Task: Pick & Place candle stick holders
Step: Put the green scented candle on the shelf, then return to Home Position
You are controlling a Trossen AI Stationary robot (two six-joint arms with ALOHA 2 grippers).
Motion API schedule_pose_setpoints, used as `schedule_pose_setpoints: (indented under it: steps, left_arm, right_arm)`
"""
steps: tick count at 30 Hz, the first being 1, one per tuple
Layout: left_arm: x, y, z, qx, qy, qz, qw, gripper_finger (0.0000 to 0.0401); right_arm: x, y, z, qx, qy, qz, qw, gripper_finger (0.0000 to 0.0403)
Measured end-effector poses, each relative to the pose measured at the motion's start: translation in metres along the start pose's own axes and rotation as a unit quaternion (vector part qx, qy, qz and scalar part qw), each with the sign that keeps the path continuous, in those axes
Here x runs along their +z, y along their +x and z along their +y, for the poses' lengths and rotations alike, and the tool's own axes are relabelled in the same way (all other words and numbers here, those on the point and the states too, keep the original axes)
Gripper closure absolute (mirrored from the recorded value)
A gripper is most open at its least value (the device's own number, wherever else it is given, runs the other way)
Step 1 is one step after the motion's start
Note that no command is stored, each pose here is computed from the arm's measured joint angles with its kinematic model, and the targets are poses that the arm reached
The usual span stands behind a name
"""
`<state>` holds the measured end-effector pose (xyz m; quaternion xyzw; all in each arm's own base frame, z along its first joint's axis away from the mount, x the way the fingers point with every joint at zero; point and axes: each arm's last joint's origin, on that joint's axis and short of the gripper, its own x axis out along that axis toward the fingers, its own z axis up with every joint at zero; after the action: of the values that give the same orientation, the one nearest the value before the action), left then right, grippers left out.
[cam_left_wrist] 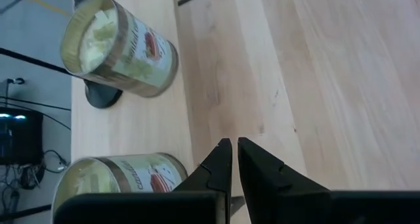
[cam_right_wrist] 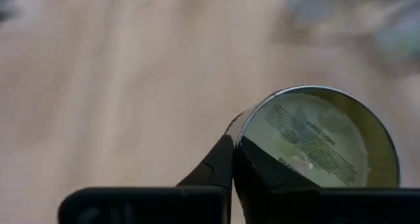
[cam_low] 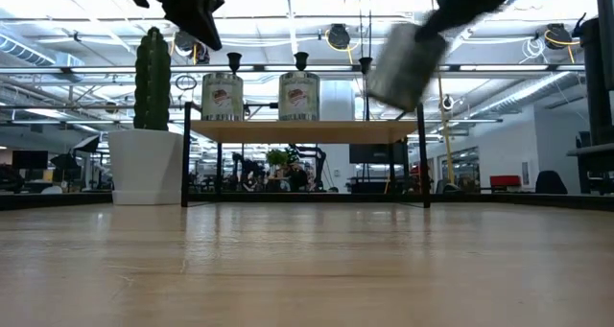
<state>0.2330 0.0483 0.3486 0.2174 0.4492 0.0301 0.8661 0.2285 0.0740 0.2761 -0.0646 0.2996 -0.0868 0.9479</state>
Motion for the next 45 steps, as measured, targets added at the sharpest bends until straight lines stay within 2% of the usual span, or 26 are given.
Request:
schedule_pose_setpoints:
  steps: [2, 5, 8, 10, 13, 15, 17, 25, 30, 43, 45]
  left_arm:
    - [0.001, 0.000, 0.001, 0.003, 0.000, -0.004, 1.000, 0.0371]
    - [0.001, 0.000, 0.001, 0.003, 0.000, -0.005, 1.000, 0.0371]
    - [0.001, 0.000, 0.001, 0.003, -0.003, -0.004, 1.000, 0.0371]
    - [0.001, 0.000, 0.001, 0.004, -0.015, -0.006, 1.000, 0.0371]
    - [0.004, 0.000, 0.003, 0.014, -0.045, -0.023, 0.999, 0.0371]
    - [0.007, 0.000, 0.004, 0.022, -0.062, -0.035, 0.997, 0.0371]
    - [0.008, 0.000, 0.006, 0.028, -0.071, -0.040, 0.996, 0.0371]
    - [0.008, 0.000, 0.007, 0.039, -0.072, -0.039, 0.996, 0.0371]
    - [0.007, 0.000, 0.008, 0.042, -0.071, -0.038, 0.996, 0.0371]
    - [0.007, 0.000, 0.008, 0.042, -0.068, -0.037, 0.996, 0.0371]
    - [0.006, -0.002, 0.008, 0.058, -0.066, -0.031, 0.996, 0.0371]
  right_arm:
    - [0.021, -0.001, -0.019, -0.061, -0.016, -0.030, 0.998, 0.0401]
    - [0.052, -0.007, -0.053, -0.109, 0.001, -0.061, 0.992, 0.0401]
    - [0.072, -0.008, -0.098, -0.118, 0.055, -0.057, 0.990, 0.0402]
    - [0.072, -0.007, -0.126, -0.109, 0.099, -0.015, 0.989, 0.0402]
    - [0.058, 0.003, -0.160, -0.116, 0.144, 0.059, 0.981, 0.0402]
    - [0.047, 0.011, -0.175, -0.098, 0.163, 0.100, 0.977, 0.0402]
    - [0.042, 0.017, -0.185, -0.079, 0.163, 0.109, 0.977, 0.0402]
    - [0.041, 0.028, -0.204, -0.022, 0.157, 0.081, 0.984, 0.0402]
    - [0.040, 0.028, -0.206, -0.017, 0.134, 0.079, 0.988, 0.0396]
    - [0.045, 0.027, -0.208, -0.025, 0.091, 0.050, 0.994, 0.0321]
    - [0.048, 0.022, -0.208, -0.029, 0.083, 0.034, 0.996, 0.0309]
